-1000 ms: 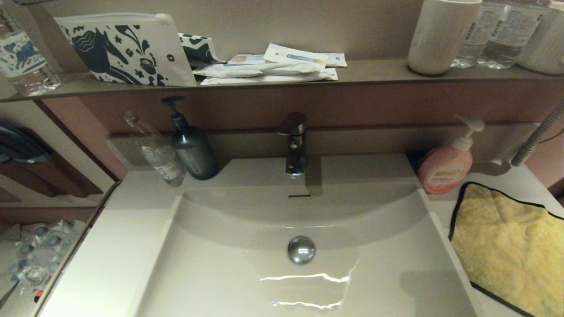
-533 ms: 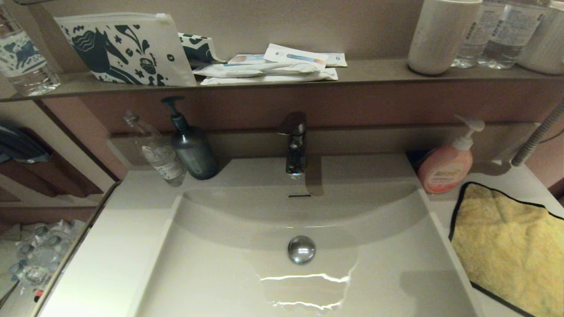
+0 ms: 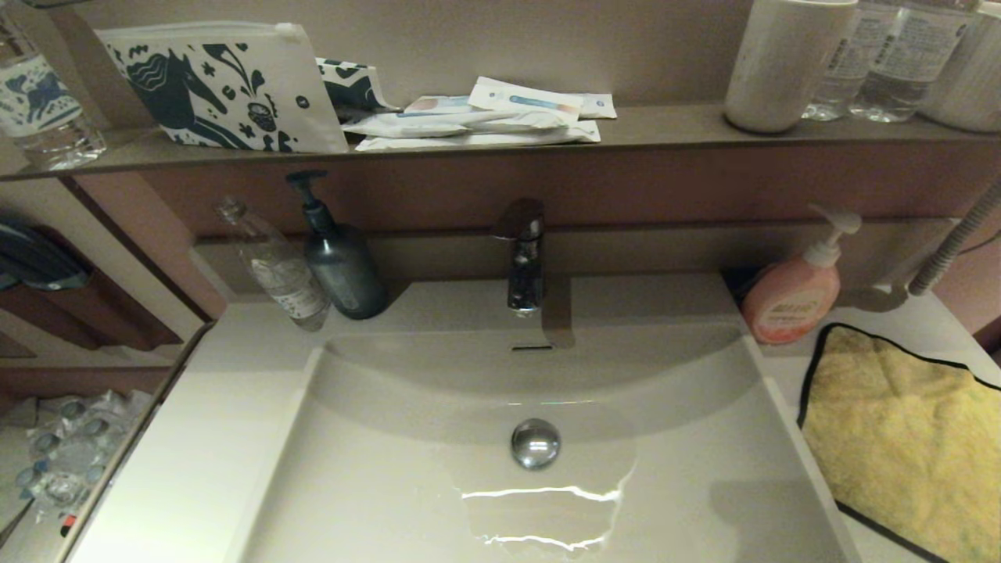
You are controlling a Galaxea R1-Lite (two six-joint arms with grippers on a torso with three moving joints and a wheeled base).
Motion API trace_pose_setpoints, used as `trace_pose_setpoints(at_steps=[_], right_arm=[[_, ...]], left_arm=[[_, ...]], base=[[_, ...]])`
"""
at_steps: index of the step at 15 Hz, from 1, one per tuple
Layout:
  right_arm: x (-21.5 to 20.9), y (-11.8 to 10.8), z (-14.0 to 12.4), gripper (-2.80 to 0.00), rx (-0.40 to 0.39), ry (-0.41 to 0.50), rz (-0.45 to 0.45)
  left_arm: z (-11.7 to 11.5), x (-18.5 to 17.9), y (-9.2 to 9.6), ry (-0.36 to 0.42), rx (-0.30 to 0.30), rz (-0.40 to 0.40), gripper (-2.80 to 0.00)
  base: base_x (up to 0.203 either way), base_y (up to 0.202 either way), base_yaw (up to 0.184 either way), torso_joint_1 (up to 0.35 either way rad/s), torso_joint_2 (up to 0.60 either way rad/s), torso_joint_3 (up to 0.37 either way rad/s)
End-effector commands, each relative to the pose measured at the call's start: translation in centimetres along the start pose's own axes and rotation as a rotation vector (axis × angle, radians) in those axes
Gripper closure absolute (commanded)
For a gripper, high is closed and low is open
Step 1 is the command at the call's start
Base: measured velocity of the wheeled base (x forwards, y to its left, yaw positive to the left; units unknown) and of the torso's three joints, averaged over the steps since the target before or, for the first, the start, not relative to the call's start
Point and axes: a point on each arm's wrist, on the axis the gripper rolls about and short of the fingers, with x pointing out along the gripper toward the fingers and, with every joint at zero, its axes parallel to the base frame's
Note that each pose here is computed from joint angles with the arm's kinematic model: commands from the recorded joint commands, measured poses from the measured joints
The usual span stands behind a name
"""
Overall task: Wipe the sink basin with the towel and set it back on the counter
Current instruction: Pick up the cloth
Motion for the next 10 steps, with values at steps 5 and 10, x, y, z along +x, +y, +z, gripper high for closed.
trace_pose_setpoints(at_steps=[5, 10], right_arm=[[6.7, 1.5, -0.4, 0.00, -0.075, 0.313, 0.003], [9.5, 2.4, -2.5, 0.00, -0.128, 0.450, 0.079]], left_arm=[[0.0, 0.0, 0.0, 0.002, 0.000, 0.000, 0.00], [0.0, 0.0, 0.0, 0.002, 0.000, 0.000, 0.00]], base=[[0.000, 0.000, 0.000, 0.000, 0.00, 0.000], [0.000, 0.000, 0.000, 0.000, 0.00, 0.000]])
